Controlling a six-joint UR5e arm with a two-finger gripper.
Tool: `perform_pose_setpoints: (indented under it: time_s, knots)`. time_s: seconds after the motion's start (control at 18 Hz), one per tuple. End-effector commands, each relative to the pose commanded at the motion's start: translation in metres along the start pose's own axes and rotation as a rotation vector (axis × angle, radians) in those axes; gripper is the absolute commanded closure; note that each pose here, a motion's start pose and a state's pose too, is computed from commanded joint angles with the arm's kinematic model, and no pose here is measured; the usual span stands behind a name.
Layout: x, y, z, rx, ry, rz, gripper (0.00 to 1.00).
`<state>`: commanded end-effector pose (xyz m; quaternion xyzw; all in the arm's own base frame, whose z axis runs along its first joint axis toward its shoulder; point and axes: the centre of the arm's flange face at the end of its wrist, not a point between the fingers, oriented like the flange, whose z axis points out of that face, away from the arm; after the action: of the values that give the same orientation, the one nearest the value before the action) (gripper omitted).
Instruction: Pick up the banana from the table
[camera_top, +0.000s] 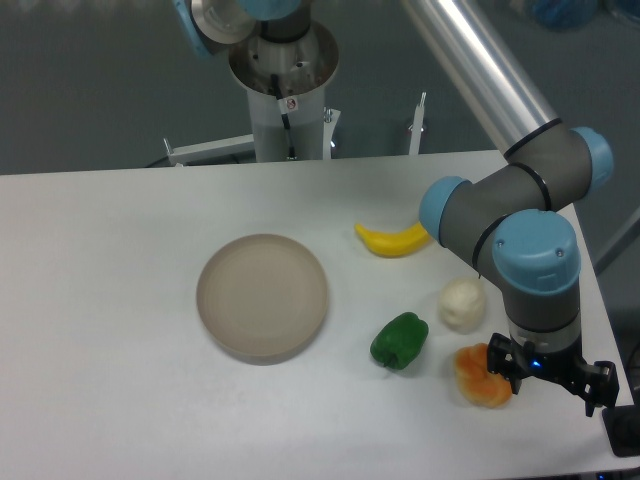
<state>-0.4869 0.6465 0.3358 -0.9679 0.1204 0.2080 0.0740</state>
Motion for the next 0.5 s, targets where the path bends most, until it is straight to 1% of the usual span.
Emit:
perform_pose_setpoints:
  time_s: [0.5]
  knots:
    - [0.0068, 0.0077, -0.006, -0.014, 0.017, 0.011, 0.0]
